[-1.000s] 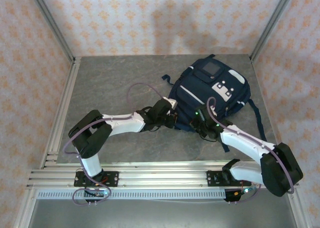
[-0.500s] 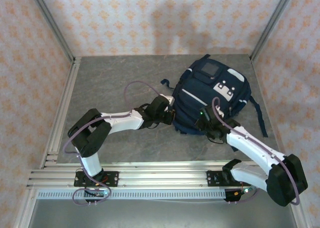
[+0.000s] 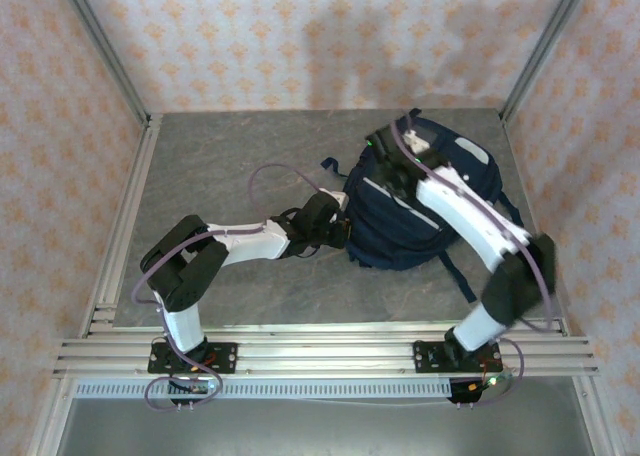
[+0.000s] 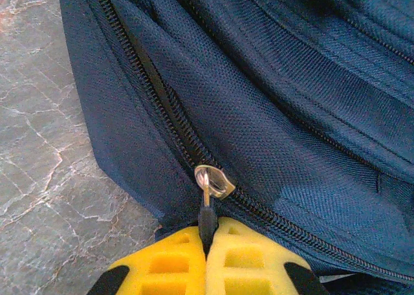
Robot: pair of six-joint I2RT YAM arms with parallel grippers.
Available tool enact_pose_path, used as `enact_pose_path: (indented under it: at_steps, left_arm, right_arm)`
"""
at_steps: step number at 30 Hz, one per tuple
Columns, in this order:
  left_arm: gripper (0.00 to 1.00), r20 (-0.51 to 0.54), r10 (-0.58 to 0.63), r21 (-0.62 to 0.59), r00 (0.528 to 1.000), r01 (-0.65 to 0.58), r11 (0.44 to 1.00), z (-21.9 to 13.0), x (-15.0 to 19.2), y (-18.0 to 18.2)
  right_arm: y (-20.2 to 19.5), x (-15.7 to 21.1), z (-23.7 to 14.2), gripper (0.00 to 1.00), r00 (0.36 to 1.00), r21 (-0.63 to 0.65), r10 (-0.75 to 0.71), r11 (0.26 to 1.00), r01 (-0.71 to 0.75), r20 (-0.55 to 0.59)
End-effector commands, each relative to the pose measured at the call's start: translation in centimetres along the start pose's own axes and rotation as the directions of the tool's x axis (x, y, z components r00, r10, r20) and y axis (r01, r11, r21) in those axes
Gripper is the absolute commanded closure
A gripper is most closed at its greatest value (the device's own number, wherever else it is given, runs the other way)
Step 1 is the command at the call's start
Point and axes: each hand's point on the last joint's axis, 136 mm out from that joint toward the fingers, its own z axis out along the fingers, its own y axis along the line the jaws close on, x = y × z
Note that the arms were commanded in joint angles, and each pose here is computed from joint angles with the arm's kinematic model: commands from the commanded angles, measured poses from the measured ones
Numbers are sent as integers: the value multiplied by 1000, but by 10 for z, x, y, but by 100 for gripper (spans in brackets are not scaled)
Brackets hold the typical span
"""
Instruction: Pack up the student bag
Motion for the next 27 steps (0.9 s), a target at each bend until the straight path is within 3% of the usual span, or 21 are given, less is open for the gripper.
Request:
enact_pose_path:
  at_steps: [1, 8, 12, 15, 20, 27]
  left_arm:
    - [100, 12, -22, -13, 1000, 23, 1000, 7, 4, 6]
    - [100, -1, -53, 12, 999, 53, 999, 18, 10, 4]
    - [100, -17, -56, 30, 998, 56, 998, 26, 14, 1]
    - [100, -15, -49, 42, 999, 50, 998, 27, 13, -5]
    - [100, -42, -41, 47, 998, 43, 998, 36, 24, -8]
    - [100, -65, -19, 59, 998, 23, 998, 37, 39, -16]
  right_arm:
    - [-9, -20, 31, 43, 992, 217, -117, 970, 105, 45]
    - [-15, -79, 87, 42, 970, 383, -195, 915, 128, 142]
    - [-22, -88, 125, 44, 985, 335, -148, 936, 111, 86]
    - [9, -60, 165, 48, 976, 155, -197, 965, 210, -92]
    - [79, 20, 198, 53, 877, -133, -373, 928, 349, -303]
    - [150, 102, 181, 60, 763, -399, -541, 825, 400, -354]
